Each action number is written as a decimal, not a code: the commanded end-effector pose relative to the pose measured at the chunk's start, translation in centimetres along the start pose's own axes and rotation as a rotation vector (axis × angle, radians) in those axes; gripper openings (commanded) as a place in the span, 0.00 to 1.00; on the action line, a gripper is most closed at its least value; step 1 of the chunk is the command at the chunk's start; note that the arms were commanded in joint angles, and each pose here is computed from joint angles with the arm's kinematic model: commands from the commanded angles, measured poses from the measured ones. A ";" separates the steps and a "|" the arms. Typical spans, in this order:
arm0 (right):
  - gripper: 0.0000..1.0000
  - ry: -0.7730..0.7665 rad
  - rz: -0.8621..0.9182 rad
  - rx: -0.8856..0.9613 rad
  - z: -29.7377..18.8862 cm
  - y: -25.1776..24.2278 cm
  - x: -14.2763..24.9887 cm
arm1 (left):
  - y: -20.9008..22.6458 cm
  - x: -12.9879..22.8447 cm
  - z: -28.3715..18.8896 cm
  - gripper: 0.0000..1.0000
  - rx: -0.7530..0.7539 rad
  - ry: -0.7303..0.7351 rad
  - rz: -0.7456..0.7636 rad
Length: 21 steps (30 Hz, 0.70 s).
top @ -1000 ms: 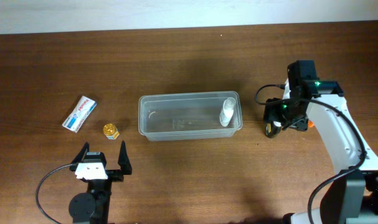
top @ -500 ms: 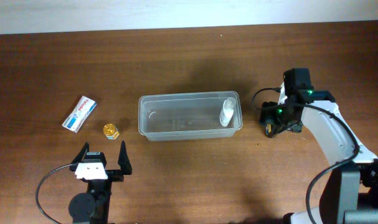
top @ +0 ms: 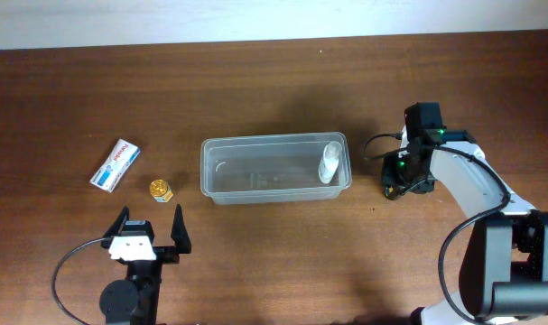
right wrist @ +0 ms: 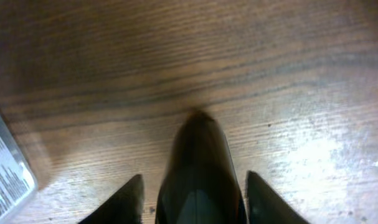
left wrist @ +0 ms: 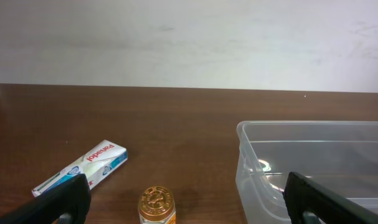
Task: Pack container
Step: 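Move the right gripper to the dark bottle and grasp it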
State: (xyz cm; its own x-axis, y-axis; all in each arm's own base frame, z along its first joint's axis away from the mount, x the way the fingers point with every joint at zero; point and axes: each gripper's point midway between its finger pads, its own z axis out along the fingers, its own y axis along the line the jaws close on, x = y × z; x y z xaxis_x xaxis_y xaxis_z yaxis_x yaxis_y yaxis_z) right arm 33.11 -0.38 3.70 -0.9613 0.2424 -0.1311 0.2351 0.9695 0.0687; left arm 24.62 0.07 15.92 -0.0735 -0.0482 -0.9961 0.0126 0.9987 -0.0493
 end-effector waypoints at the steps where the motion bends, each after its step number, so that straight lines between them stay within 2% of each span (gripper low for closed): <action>1: 0.38 0.000 0.008 0.029 0.3 -0.8 0.0 | 0.2 0.2 0.0 0.99 -0.012 0.003 0.019; 7: 0.18 0.007 0.009 0.040 0.3 -1.0 0.2 | 0.2 0.2 0.0 0.99 -0.012 0.003 0.018; 14: 0.15 0.045 0.013 0.048 -1.3 -0.9 0.4 | 0.2 0.2 0.0 0.99 -0.012 0.003 0.018; 18: 0.09 0.054 0.013 0.045 -3.8 -0.6 -0.5 | 0.2 0.2 0.0 0.99 -0.012 0.003 0.019; 21: 0.08 0.047 0.012 0.030 -6.1 -0.1 -1.2 | 0.2 0.2 0.0 1.00 -0.012 0.003 0.018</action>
State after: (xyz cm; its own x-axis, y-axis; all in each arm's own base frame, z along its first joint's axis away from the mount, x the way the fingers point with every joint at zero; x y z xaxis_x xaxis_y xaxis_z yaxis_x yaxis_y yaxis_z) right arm 31.30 -0.60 7.17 -0.9709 0.2394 -0.0089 0.2391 0.9706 0.0263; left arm 24.62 0.07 15.92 -0.0735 -0.0482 -0.9961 0.0126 0.9987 -0.0493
